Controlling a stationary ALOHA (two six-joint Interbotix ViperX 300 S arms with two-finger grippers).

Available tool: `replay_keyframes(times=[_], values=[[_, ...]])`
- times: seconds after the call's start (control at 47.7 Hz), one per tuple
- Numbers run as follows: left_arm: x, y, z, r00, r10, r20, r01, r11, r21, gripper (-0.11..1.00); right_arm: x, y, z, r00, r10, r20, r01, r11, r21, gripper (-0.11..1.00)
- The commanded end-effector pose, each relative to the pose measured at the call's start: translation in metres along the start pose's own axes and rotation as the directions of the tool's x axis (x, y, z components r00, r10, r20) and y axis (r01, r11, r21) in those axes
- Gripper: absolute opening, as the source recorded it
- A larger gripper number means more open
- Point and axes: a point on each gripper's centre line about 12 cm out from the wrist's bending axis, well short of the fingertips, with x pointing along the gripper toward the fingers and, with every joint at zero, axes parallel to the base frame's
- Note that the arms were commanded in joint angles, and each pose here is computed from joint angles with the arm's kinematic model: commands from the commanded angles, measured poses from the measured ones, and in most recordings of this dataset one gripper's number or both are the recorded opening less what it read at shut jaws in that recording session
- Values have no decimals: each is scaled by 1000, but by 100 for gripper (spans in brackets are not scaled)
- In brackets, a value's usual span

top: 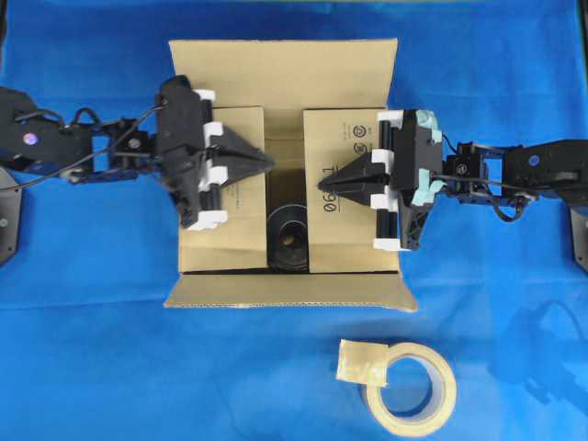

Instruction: Close the cardboard box.

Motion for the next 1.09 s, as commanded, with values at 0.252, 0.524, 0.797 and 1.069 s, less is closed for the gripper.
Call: replay_keyframes(times=[0.252,0.524,0.797,1.069], values=[[38,43,37,991,101,84,-104,994,27,0,1,0,12,999,0,40,0,1000,6,0],[55,50,37,991,111,78,-114,993,35,0,1,0,12,999,0,40,0,1000,6,0],[61,53,21,992,118,38,-119,992,29,0,1,0,12,999,-2,40,1,1000,5,0],[61,53,19,993,118,33,-119,993,26,0,0,0,12,999,0,38,0,1000,6,0]])
